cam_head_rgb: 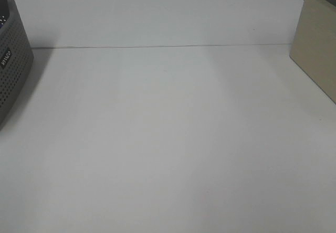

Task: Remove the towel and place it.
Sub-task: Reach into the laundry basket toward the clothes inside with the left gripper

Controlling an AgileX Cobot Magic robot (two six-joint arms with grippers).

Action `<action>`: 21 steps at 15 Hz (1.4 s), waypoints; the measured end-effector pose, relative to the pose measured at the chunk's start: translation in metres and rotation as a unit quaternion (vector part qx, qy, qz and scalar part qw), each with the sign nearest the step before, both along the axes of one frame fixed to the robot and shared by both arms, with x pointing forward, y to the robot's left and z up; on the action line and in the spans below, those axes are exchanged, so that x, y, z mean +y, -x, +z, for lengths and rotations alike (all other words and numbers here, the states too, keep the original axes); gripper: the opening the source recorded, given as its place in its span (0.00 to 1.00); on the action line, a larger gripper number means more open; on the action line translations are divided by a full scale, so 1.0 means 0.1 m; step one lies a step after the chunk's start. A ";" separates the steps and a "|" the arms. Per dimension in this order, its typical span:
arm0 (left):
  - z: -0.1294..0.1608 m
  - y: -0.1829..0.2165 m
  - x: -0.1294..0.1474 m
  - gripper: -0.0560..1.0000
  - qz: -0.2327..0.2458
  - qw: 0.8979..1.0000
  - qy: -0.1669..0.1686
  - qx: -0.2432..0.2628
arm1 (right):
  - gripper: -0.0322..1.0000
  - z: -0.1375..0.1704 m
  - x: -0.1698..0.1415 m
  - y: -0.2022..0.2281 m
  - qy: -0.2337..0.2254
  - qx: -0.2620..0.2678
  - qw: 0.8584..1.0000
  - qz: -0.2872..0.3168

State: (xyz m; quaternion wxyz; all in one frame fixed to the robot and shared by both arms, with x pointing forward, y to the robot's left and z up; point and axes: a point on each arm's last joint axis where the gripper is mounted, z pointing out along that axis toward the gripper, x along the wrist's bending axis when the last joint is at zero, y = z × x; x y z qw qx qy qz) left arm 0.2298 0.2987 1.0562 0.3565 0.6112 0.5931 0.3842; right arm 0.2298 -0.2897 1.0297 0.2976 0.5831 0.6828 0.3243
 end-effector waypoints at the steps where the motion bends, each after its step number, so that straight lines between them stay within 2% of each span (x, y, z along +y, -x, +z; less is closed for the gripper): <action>1: 0.00 0.00 0.00 0.99 0.000 1.000 0.000 0.000 | 0.76 0.00 0.00 0.00 0.000 0.000 1.000 0.000; 21: 0.00 0.00 0.00 0.99 0.000 1.000 0.000 0.000 | 0.76 0.00 0.00 0.00 0.000 0.000 1.000 0.000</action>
